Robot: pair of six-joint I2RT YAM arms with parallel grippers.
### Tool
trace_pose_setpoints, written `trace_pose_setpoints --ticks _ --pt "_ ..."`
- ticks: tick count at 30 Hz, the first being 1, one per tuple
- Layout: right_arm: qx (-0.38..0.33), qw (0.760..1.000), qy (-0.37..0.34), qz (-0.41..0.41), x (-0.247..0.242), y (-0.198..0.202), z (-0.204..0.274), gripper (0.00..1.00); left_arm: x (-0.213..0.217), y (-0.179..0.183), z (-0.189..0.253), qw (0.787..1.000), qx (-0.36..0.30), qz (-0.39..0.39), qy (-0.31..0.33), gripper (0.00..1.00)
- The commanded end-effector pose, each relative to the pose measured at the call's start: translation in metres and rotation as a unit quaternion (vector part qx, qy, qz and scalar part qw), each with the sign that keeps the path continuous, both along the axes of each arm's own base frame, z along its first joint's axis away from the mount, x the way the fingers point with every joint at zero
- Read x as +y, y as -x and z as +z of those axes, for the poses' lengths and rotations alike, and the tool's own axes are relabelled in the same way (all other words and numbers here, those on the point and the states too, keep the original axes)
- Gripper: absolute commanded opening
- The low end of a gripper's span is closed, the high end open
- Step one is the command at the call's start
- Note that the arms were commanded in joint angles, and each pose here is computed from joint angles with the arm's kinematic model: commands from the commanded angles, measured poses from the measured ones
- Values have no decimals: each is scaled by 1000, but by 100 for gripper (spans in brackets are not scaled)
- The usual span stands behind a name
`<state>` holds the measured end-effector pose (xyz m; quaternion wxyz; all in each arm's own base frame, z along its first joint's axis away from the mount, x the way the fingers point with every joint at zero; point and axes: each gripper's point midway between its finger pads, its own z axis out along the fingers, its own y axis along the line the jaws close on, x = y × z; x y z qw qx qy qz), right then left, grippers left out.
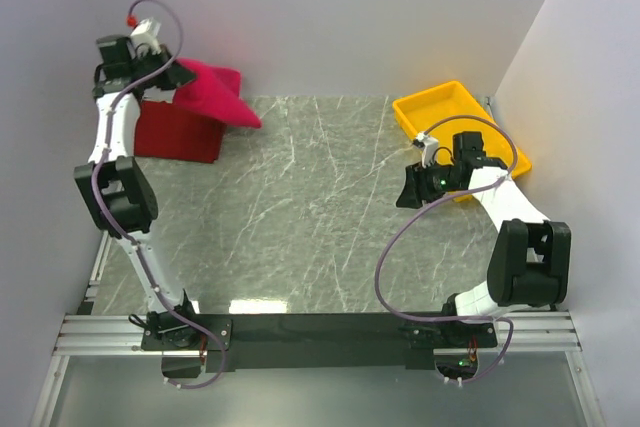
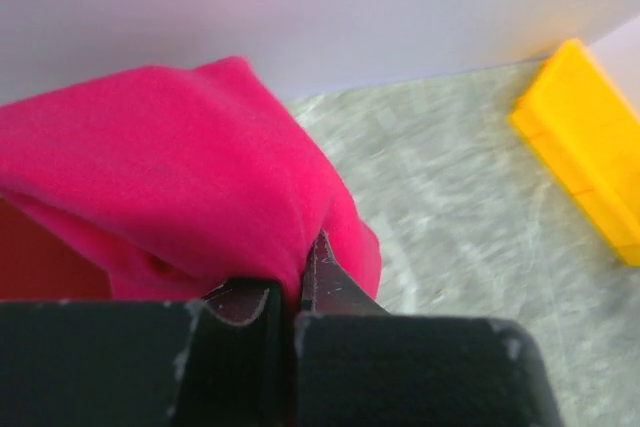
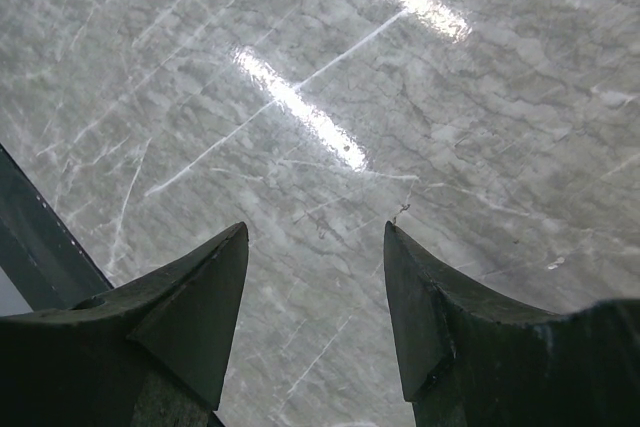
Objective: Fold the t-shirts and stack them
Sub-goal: Neatly place the folded tshirt to the corner
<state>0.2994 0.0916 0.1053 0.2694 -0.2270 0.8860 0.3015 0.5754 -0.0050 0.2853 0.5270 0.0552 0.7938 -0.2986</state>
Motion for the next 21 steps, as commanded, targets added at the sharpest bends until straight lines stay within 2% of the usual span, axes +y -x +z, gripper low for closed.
trace_pose_setpoints --ticks 1,6,10,14,15,18,21 --pt "-33 999 7 -6 -5 -18 15 64 44 14 -37 1000 23 4 -19 1" --pt "-20 1000 7 -7 -5 -17 6 64 77 29 -102 994 98 22 -51 1" --pt "-13 1000 5 -8 -5 -17 3 64 93 33 -122 988 123 45 -76 1" --pt "-12 1000 4 -7 -4 -15 2 64 122 34 -135 976 156 112 -105 1" --pt "-10 1000 3 -6 -4 -14 1 64 138 36 -142 966 175 150 -115 1" --pt "-7 1000 2 -5 -3 -12 -1 64 157 45 -152 951 202 208 -107 1" --pt "-6 1000 0 -5 -3 -12 -2 64 161 53 -163 944 214 227 -103 1"
